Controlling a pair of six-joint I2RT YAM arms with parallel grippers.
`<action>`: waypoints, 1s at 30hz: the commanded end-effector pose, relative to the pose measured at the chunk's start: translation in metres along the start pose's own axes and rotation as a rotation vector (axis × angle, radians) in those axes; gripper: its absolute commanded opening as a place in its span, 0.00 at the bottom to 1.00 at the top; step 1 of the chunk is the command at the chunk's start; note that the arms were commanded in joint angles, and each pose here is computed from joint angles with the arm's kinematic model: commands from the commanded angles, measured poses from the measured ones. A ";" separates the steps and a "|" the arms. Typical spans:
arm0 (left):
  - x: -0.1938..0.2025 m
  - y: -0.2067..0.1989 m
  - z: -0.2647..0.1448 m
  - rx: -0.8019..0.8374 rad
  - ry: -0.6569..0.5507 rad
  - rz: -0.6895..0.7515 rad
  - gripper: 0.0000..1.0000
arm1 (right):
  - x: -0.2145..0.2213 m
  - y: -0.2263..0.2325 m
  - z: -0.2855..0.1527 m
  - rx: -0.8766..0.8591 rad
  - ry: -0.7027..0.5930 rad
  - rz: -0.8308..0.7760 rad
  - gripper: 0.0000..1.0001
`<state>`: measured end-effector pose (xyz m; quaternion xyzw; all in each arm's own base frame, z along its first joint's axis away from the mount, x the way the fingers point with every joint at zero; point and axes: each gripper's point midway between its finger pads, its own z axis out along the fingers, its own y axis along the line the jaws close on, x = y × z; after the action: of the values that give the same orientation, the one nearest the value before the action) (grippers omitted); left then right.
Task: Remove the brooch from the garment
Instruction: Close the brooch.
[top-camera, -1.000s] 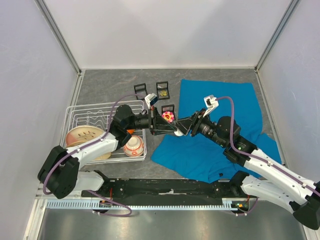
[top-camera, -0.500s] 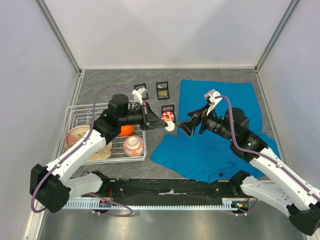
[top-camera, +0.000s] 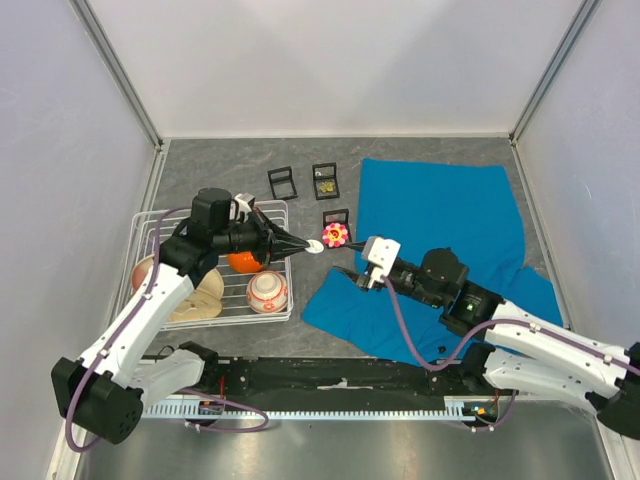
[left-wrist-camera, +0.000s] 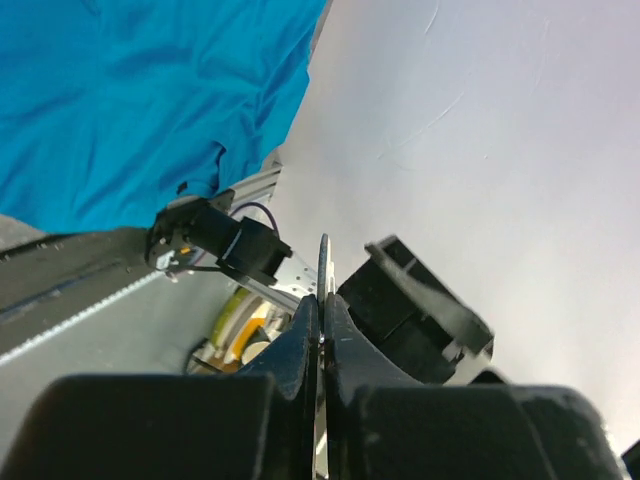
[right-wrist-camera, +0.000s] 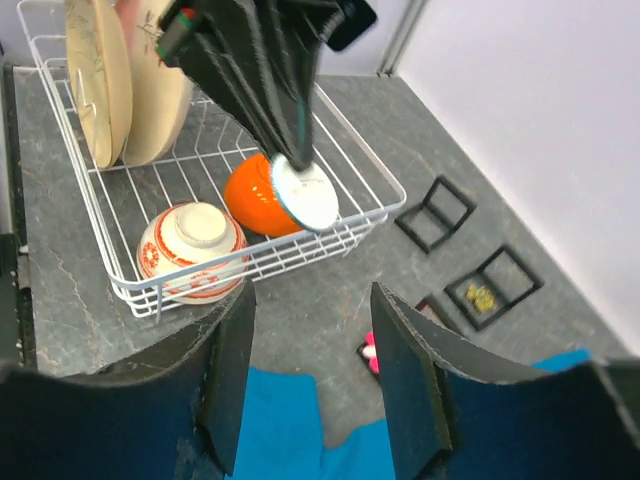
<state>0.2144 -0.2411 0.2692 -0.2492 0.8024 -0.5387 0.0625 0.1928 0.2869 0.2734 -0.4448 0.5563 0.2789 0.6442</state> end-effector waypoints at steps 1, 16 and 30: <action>0.014 -0.015 -0.016 -0.010 0.031 -0.183 0.02 | -0.055 -0.012 0.018 0.036 -0.088 -0.254 0.56; 0.020 -0.021 -0.028 0.000 0.014 -0.227 0.02 | -0.041 0.008 0.052 -0.014 -0.028 -0.362 0.33; 0.015 -0.025 -0.027 0.009 -0.014 -0.222 0.02 | -0.051 0.016 0.066 -0.017 -0.058 -0.270 0.00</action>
<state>0.1995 -0.2315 0.2814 -0.3521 0.7763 -0.5228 -0.0044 0.2023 0.3440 0.2747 -0.5541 0.4866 0.1616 0.6557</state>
